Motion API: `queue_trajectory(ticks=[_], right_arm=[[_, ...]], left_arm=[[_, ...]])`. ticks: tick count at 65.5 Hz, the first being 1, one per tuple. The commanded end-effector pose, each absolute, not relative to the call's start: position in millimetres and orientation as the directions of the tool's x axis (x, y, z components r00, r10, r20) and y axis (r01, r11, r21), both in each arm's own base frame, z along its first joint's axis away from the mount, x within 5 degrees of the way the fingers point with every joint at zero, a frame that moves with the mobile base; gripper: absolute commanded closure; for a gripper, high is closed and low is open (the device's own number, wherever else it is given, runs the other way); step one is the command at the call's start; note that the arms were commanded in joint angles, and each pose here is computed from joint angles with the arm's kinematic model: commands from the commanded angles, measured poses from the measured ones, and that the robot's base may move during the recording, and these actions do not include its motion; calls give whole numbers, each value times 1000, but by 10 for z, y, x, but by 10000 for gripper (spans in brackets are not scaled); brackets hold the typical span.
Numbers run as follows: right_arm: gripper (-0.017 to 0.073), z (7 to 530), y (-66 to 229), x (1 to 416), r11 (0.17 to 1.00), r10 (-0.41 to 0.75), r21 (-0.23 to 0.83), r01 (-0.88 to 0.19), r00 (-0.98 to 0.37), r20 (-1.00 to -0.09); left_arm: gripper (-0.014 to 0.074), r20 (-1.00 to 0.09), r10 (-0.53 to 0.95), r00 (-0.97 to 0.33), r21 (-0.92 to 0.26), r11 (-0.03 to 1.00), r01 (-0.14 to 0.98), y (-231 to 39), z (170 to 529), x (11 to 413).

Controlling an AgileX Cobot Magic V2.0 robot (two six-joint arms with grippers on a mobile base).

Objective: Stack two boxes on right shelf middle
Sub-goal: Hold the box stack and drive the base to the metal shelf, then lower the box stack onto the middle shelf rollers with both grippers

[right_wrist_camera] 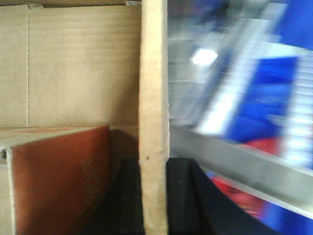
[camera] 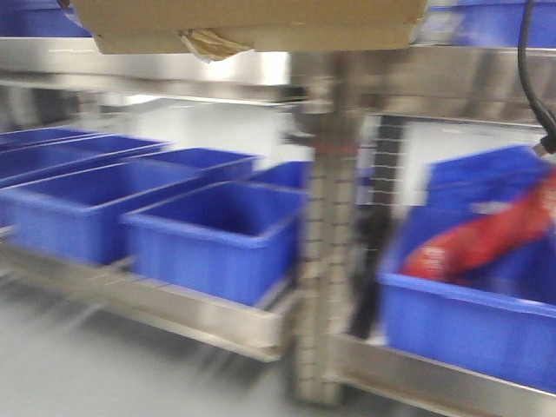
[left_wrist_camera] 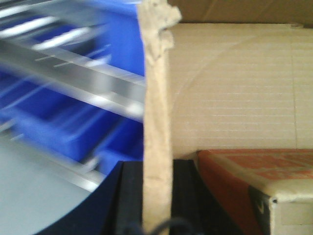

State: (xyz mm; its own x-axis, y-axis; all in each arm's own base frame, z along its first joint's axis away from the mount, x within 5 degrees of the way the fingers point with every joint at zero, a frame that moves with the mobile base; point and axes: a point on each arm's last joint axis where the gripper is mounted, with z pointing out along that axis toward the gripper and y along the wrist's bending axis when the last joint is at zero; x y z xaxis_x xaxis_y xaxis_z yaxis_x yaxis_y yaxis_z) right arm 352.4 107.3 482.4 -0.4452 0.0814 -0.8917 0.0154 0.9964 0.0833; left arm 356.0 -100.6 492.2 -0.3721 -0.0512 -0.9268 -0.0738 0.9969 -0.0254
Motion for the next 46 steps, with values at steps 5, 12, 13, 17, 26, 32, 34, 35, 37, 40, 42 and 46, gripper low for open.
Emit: queue_trajectory(ticks=[5,12,13,17,26,32,34,35,37,40,42,46], right_arm=[[721,4981,1046,3476,996,86,94,-3,-364,-927],[721,4981,1046,3476,996,86,94,-3,-364,-927],[721,4981,1046,3476,996,86,94,-3,-364,-927],[721,4981,1046,3476,996,86,94,-3,-364,-927],[721,4981,1046,3476,996,86,94,-3,-364,-927],[721,4981,1046,3476,996,86,94,-3,-364,-927],[721,4981,1046,3476,996,86,94,-3,-364,-927],[721,4981,1046,3476,996,86,94,-3,-364,-927],[721,4981,1046,3476,996,86,94,-3,-364,-927],[721,4981,1046,3476,996,86,94,-3,-364,-927],[721,4981,1046,3476,996,86,94,-3,-364,-927],[721,4981,1046,3476,996,86,94,-3,-364,-927]], left_arm=[[704,-948,-44,-315,-25,998,-63,-992,5026,3527],[704,-948,-44,-315,-25,998,-63,-992,5026,3527],[704,-948,-44,-315,-25,998,-63,-992,5026,3527],[704,-948,-44,-315,-25,998,-63,-992,5026,3527],[704,-948,-44,-315,-25,998,-63,-992,5026,3527],[704,-948,-44,-315,-25,998,-63,-992,5026,3527],[704,-948,-44,-315,-25,998,-63,-992,5026,3527],[704,-948,-44,-315,-25,998,-63,-992,5026,3527],[704,-948,-44,-315,-25,998,-63,-992,5026,3527],[704,-948,-44,-315,-25,998,-63,-992,5026,3527],[704,-948,-44,-315,-25,998,-63,-992,5026,3527],[704,-948,-44,-315,-25,998,-63,-992,5026,3527]])
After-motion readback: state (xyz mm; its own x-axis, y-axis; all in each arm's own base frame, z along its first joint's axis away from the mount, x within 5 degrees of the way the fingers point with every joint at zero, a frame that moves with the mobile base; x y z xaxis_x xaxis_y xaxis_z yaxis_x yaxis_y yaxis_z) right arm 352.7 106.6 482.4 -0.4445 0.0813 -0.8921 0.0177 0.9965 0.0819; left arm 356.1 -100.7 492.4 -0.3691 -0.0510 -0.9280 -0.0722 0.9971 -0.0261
